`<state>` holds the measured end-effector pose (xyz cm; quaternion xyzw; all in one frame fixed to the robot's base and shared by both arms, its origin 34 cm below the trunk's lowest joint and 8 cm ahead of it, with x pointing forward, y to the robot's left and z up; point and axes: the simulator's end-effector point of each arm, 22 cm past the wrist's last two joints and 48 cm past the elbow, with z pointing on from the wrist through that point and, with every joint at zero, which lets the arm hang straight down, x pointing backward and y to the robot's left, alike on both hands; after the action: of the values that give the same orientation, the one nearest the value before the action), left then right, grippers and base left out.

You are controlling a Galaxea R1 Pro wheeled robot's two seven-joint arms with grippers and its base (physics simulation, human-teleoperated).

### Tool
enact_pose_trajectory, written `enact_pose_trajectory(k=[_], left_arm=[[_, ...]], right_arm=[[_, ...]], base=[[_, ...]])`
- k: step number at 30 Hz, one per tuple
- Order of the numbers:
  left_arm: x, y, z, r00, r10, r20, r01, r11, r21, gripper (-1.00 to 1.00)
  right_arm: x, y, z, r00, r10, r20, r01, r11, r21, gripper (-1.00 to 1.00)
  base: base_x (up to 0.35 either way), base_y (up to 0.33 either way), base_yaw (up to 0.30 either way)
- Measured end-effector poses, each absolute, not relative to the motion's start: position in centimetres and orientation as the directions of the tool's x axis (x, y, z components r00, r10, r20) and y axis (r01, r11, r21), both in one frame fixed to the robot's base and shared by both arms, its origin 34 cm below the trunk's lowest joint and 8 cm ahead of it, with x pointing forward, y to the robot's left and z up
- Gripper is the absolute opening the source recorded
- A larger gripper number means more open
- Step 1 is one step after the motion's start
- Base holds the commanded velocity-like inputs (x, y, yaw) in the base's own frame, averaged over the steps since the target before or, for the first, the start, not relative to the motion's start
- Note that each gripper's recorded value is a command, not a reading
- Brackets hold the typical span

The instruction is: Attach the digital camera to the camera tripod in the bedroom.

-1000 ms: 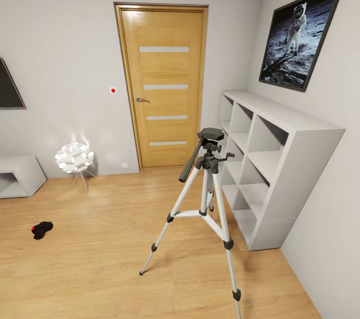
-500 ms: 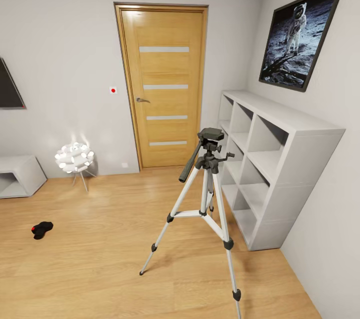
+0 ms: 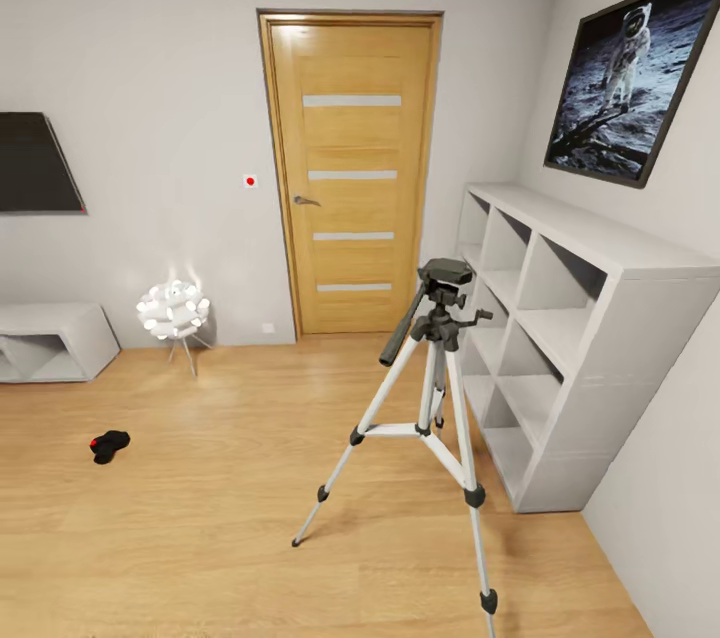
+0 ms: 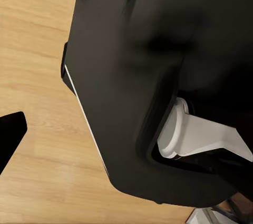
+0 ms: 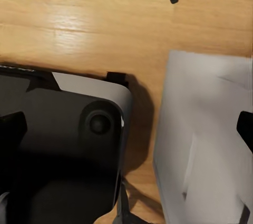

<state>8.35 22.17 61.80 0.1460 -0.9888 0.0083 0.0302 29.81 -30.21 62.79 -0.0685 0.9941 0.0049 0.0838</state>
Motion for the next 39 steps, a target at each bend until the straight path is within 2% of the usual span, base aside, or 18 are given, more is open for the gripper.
enact_pose_trajectory(k=[21, 32, 39], left_arm=[[8.75, 22.12, 61.78, -0.956, -0.289, 0.052, -0.290, 0.957, -0.011, 1.00], [8.87, 22.12, 61.77, -0.956, -0.289, 0.049, -0.290, 0.957, -0.012, 1.00], [8.87, 22.12, 61.77, -0.956, -0.289, 0.049, -0.290, 0.957, -0.012, 1.00]], right_arm=[[30.43, -30.17, 63.03, -0.972, -0.141, -0.189, -0.143, 0.990, -0.004, 1.00], [30.48, -30.17, 63.07, -0.972, -0.141, -0.191, -0.143, 0.990, -0.004, 1.00], [30.48, -30.17, 63.08, -0.972, -0.141, -0.191, -0.143, 0.990, -0.004, 1.00]], base=[[0.000, 0.004, 0.263], [0.000, 0.259, 0.234], [0.000, 0.325, 0.046]])
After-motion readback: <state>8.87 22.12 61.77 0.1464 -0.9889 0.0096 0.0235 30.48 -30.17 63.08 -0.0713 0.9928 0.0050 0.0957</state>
